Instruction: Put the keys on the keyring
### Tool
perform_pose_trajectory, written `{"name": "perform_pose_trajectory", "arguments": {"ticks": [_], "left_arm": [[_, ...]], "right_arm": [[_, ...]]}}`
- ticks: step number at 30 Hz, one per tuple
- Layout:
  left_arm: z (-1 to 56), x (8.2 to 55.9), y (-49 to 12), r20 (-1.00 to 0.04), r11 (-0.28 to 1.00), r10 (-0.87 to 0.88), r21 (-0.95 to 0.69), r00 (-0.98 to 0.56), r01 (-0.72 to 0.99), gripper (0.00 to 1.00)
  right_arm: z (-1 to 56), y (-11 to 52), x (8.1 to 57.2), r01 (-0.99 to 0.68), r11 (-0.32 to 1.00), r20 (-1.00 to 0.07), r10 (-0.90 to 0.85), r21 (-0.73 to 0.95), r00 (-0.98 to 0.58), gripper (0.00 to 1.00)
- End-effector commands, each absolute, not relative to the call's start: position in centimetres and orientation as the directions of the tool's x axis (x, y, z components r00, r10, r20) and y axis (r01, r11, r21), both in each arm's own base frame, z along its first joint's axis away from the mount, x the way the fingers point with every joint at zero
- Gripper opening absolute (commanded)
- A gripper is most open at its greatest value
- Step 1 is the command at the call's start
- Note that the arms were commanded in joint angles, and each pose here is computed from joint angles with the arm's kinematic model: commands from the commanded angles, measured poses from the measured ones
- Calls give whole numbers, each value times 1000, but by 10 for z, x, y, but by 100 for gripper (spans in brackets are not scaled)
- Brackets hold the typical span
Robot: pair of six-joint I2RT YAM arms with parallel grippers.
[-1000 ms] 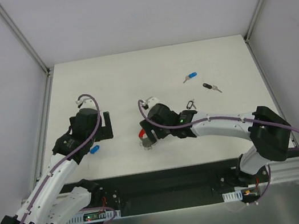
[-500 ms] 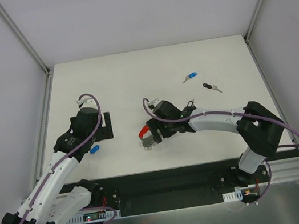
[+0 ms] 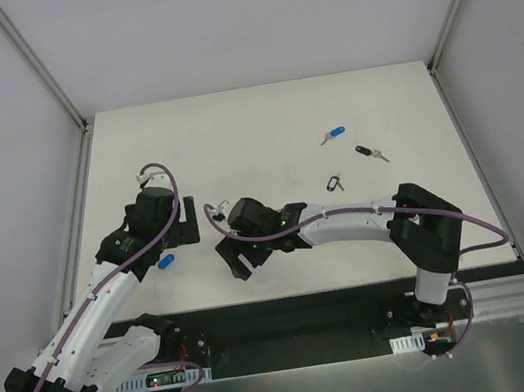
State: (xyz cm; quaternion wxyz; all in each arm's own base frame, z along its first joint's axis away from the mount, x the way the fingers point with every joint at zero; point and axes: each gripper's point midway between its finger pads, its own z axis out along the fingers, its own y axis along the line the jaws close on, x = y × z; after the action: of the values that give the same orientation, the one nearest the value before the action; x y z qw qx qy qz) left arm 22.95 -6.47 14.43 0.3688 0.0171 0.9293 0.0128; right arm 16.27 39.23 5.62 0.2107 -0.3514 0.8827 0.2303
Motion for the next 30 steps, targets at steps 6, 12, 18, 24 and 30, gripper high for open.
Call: {"name": "perform_pose_trajectory", "arguments": {"ticks": [6, 12, 18, 24, 30], "left_arm": [[143, 229, -61, -679, 999, 48, 47, -732, 21, 99], [143, 230, -62, -679, 999, 46, 43, -733, 24, 99], [142, 229, -61, -675, 999, 48, 46, -736, 23, 99], [142, 229, -61, -673, 999, 48, 47, -738, 22, 99], [141, 229, -62, -672, 999, 49, 45, -739, 26, 99]], "right_arm": [[88, 371, 193, -713, 679, -612, -492, 175, -619, 85], [88, 323, 242, -609, 776, -616, -401, 165, -678, 86], [80, 304, 271, -548, 811, -590, -344, 205, -730, 86], [61, 308, 263, -566, 787, -538, -376, 245, -755, 85], [54, 325, 241, -613, 750, -516, -432, 250, -740, 86]]}}
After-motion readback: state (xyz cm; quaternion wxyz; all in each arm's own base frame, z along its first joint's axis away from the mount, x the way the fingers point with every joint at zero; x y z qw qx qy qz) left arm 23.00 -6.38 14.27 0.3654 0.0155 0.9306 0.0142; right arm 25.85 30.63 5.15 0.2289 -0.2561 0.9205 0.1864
